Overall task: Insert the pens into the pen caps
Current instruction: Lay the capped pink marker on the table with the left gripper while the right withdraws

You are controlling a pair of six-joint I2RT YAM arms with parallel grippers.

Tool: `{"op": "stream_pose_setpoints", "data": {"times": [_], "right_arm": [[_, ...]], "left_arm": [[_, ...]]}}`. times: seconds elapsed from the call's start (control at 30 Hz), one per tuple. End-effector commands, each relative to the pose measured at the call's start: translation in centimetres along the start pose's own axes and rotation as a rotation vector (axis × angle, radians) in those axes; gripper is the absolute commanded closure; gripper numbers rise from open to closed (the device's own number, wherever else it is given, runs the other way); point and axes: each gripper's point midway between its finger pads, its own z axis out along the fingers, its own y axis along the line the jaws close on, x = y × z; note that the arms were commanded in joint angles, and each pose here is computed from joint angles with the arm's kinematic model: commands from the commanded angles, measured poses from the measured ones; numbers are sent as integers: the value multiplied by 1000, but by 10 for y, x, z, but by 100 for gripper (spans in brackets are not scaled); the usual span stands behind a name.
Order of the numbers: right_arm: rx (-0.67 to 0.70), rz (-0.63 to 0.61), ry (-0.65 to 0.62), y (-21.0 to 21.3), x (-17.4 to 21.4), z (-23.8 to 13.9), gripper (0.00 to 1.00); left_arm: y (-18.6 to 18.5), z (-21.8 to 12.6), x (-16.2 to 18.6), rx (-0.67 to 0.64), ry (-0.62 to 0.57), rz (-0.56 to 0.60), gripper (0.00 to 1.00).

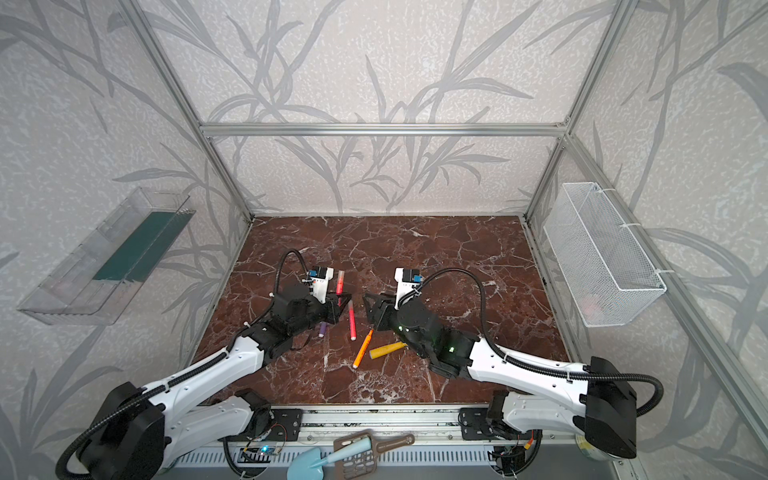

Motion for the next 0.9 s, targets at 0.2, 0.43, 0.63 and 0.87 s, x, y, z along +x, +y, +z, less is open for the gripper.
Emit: {"op": "stream_pose_setpoints", "data": {"times": [0.2, 0.43, 0.63, 0.87], "right_arm": [[106, -51, 56, -34, 4, 4, 41], [107, -32, 140, -40, 22, 26, 41], [121, -30, 158, -45, 27, 30, 41], [127, -27, 141, -49, 23, 26, 40]], "left_arm": [[64, 17, 32, -296, 50, -11, 100], [82, 29, 50, -369, 104, -25, 100], [95, 36, 57, -437, 126, -48, 100], [95, 40, 57, -425, 128, -49, 92]]}}
